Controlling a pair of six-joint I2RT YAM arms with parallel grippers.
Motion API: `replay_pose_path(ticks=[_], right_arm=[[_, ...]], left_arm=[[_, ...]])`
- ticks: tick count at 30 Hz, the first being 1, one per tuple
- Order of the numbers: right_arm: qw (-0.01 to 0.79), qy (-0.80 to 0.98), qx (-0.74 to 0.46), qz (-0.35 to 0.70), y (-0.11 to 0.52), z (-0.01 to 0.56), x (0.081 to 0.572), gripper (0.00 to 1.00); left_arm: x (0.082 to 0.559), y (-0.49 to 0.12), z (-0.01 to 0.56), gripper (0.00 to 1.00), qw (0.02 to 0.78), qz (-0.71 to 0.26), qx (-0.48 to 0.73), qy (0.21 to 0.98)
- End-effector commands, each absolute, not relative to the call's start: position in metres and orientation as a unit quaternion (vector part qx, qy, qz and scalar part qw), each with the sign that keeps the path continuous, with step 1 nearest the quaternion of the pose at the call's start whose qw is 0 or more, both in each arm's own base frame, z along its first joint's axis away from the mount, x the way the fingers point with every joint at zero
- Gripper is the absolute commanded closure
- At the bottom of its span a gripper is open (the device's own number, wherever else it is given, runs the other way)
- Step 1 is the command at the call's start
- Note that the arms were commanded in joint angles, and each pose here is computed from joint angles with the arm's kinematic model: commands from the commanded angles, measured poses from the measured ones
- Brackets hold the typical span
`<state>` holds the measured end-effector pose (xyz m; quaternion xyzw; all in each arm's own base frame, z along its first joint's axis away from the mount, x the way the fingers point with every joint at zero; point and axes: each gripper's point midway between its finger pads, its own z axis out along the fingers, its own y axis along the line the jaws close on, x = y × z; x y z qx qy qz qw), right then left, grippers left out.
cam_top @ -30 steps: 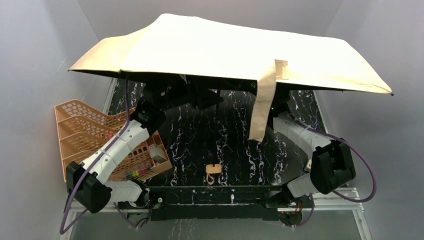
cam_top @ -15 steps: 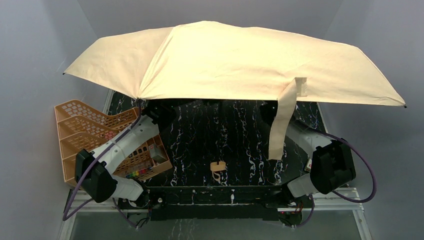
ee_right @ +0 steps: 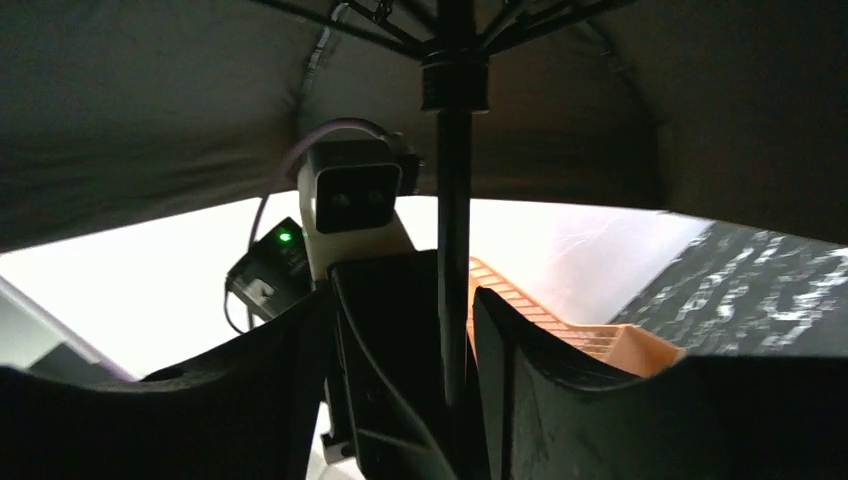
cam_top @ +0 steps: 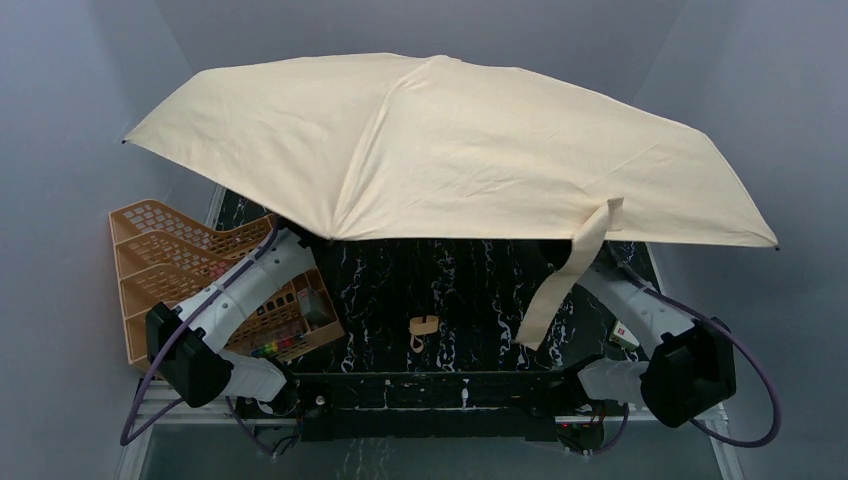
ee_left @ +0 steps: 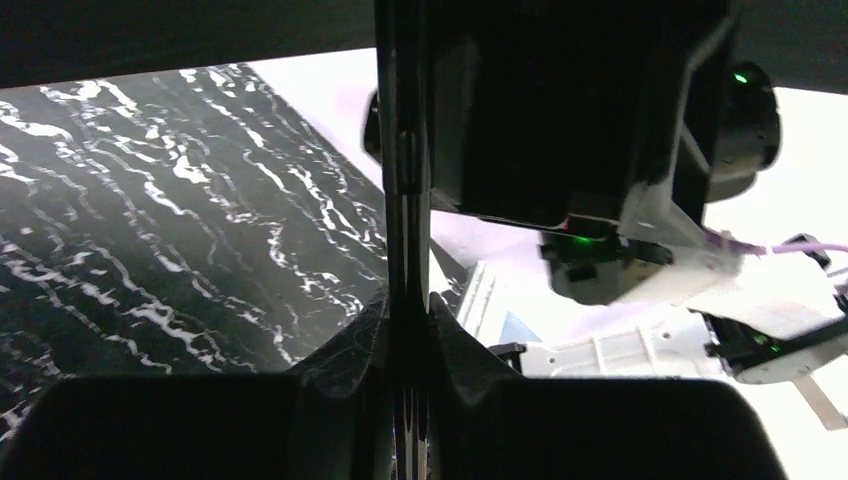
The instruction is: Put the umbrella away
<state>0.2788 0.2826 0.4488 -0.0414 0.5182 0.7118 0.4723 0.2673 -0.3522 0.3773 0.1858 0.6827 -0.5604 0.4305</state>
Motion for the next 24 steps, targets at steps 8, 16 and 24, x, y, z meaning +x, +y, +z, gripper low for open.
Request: replay_pose_path(ticks=[8, 16, 24], right_arm=[[0.601, 0.553, -0.011, 0.577, 0.251, 0.412, 0.306, 0.25], [0.640, 0.544, -0.021, 0.542, 0.256, 0.375, 0.306, 0.21], [0.684, 0.517, -0.014, 0.515, 0.273, 0.385, 0.299, 0.18]], left_arm=[[0.294, -0.327, 0.406, 1.00, 0.501, -0.484, 0.140, 0.704], [0.306, -0.318, 0.374, 1.00, 0.492, -0.431, 0.111, 0.749], [0.312, -0.318, 0.359, 1.00, 0.486, -0.392, 0.127, 0.770]])
